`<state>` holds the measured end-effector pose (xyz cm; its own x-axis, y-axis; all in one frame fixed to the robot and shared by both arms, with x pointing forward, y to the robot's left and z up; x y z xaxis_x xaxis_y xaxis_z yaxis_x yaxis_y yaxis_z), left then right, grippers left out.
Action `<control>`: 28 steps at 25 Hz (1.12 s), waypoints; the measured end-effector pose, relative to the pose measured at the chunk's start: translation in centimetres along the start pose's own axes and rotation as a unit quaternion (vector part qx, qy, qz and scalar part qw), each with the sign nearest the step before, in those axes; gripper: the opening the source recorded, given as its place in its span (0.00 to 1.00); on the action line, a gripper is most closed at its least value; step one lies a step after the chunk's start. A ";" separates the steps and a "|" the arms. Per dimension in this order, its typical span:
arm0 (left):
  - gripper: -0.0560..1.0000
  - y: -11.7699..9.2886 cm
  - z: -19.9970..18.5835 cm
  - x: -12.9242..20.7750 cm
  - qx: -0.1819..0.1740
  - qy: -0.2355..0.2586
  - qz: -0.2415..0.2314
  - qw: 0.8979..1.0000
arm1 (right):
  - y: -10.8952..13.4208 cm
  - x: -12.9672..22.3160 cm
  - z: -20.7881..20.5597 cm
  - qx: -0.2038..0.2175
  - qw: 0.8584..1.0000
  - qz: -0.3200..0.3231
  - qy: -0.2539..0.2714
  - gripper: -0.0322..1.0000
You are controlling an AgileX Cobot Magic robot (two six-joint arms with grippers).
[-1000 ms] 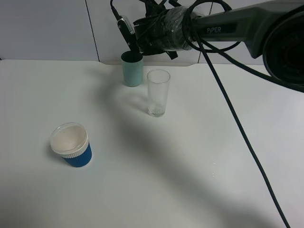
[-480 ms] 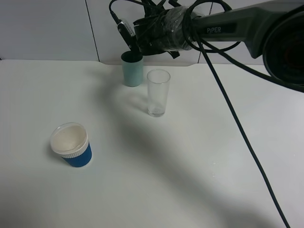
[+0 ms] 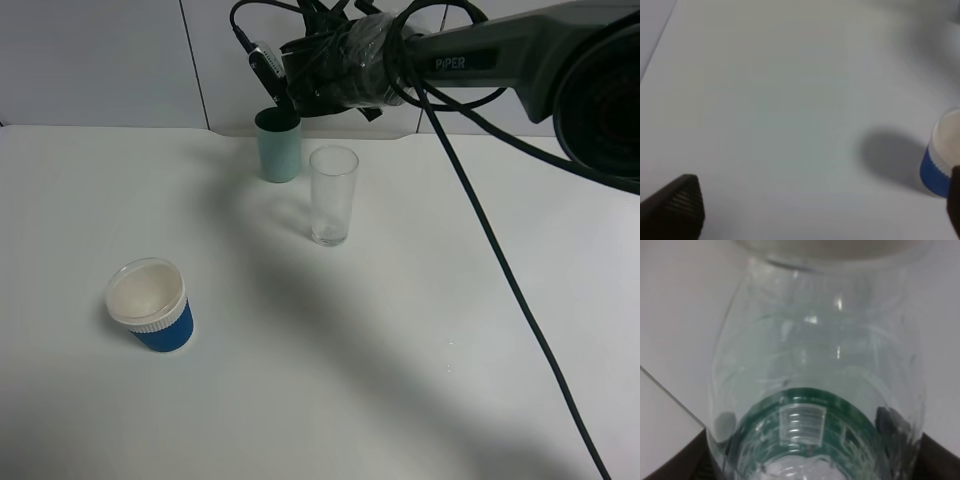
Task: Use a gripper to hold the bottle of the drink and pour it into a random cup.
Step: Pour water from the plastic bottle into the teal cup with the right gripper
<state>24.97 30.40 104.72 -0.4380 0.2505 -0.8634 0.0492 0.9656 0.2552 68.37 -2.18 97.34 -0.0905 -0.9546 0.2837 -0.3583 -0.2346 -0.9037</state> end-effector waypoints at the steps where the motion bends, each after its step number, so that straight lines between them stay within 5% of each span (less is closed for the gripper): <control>1: 0.98 0.0 0.0 0.0 0.000 0.000 0.000 1.000 | 0.0 0.0 0.0 0.002 1.000 -0.002 0.001 0.58; 17: 0.98 0.0 0.0 0.0 0.000 0.000 0.000 1.000 | -0.2 0.0 0.0 0.010 1.000 -0.005 -0.001 0.58; 22: 0.98 0.0 0.0 0.0 0.000 0.000 0.000 1.000 | -0.1 -0.6 0.0 0.000 0.995 0.095 -0.025 0.58; 25: 0.98 0.0 0.0 0.0 0.000 0.000 0.000 1.000 | 0.3 -1.2 -0.1 -0.025 0.968 0.244 -0.047 0.58; 28: 0.98 0.0 0.0 0.0 0.000 0.000 0.000 1.000 | 0.4 -1.4 -0.2 -0.047 0.921 0.384 -0.049 0.58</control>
<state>24.97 30.40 104.72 -0.4380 0.2505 -0.8634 0.0492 0.9656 0.2552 68.18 -0.96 96.61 -0.2674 -0.8459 -0.4614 -0.3034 0.5284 -0.7929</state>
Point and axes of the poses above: a point on each arm's last joint axis where the gripper is mounted, z pointing out along that axis toward the gripper, y along the wrist's bending axis when the last joint is at zero, x = y × z, the point moved 2 cm from there along z, pointing out along that axis toward the gripper, and after that the axes turned 15 degrees about z, right-handed, at the moved point
